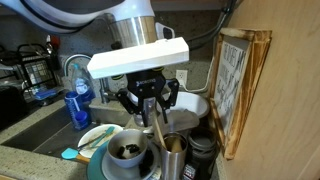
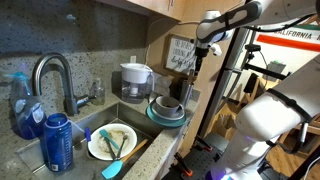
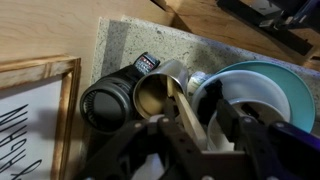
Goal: Remove the wooden spatula from the holder and place it inside the white bowl, stir the contents in the bowl using the spatula, place the spatula back in the holder
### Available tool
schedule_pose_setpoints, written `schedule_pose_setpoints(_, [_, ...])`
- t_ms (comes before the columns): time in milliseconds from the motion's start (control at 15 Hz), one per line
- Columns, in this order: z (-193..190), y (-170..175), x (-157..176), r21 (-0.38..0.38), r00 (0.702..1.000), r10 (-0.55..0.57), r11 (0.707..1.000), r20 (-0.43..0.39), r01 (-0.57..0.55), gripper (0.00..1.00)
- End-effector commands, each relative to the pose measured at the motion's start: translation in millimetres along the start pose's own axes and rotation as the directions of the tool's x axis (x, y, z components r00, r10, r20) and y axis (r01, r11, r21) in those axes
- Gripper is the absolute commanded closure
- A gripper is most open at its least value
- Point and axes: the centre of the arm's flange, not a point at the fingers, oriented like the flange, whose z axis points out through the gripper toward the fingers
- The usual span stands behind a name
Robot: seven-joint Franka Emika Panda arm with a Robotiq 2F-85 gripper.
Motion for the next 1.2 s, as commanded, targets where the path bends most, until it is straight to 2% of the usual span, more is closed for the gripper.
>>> schedule_pose_setpoints(0, [0, 0, 2, -0.025, 1.000, 0.017, 1.000, 0.006, -0.016, 0.20])
schedule_pose_setpoints(200, [4, -1, 6, -0.023, 1.000, 0.012, 1.000, 0.004, -0.012, 0.00])
schedule_pose_setpoints(933, [13, 1, 23, -0.029, 1.000, -0.012, 1.000, 0.000, 0.012, 0.00])
schedule_pose_setpoints(1000, [13, 0, 25, -0.031, 1.000, -0.015, 0.999, -0.001, 0.015, 0.25])
schedule_pose_setpoints(1067, [13, 0, 26, -0.033, 1.000, -0.018, 0.999, 0.001, 0.018, 0.26])
schedule_pose_setpoints(1133, [13, 0, 27, -0.032, 1.000, -0.020, 0.999, 0.001, 0.020, 0.34])
